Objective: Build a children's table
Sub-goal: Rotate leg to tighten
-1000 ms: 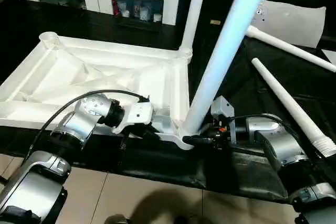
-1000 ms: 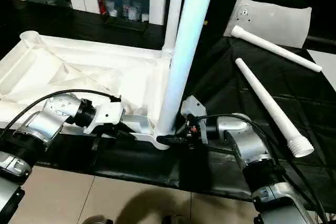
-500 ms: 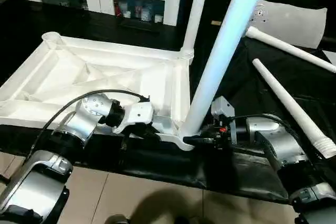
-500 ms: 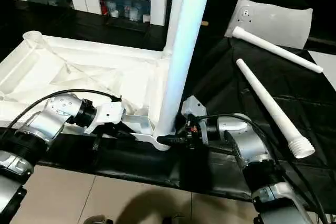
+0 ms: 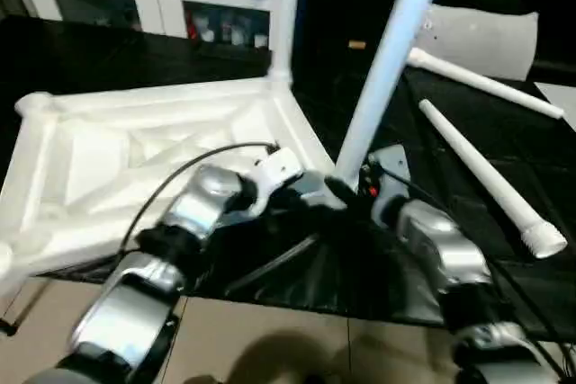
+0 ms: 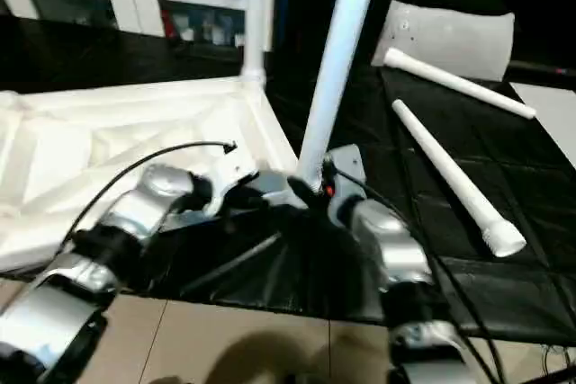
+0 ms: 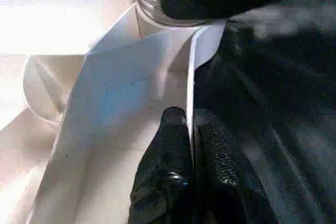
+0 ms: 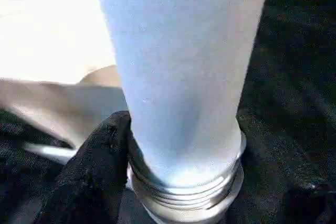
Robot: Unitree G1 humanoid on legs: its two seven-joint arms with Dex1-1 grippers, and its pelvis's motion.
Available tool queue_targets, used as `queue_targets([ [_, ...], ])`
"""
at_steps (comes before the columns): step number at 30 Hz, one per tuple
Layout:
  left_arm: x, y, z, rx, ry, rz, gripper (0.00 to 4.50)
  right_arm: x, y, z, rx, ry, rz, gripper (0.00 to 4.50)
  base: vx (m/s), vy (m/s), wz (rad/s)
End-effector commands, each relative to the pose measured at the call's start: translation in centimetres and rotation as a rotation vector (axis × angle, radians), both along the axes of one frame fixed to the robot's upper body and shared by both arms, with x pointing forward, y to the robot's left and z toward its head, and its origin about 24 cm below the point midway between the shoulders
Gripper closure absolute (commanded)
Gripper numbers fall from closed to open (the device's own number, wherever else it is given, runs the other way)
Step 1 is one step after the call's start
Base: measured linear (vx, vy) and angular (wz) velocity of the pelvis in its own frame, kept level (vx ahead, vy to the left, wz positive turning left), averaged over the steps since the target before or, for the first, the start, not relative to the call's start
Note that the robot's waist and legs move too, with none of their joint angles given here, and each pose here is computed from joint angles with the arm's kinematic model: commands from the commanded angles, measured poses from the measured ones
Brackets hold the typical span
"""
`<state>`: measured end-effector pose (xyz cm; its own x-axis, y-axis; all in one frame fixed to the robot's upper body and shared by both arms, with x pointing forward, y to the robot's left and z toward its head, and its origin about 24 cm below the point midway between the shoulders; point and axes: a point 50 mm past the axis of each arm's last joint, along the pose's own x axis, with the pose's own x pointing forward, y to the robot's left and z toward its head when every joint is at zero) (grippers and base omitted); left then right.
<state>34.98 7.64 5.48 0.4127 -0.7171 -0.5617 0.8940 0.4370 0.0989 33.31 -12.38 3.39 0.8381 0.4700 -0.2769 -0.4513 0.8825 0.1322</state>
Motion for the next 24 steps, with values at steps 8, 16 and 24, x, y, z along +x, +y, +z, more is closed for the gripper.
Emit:
queue_targets([
  [8,0.5,-5.1,2.6,-0.143,-0.123,0.101,4.5,-0.3,5.7,-0.1,0.098,0.056,0.045,1.07,0.0,0.0,0.0],
  [16,-0.7,-2.4,1.3,-0.106,-0.113,-0.102,4.5,-0.4,1.8,0.8,0.122,-0.06,0.068,0.29,0.0,0.0,0.0],
  [24,-2.4,2.5,-0.6,-0.007,-0.048,-0.356,4.5,-1.8,-3.1,2.3,0.047,-0.147,0.31,0.03,0.0,0.0,0.0],
])
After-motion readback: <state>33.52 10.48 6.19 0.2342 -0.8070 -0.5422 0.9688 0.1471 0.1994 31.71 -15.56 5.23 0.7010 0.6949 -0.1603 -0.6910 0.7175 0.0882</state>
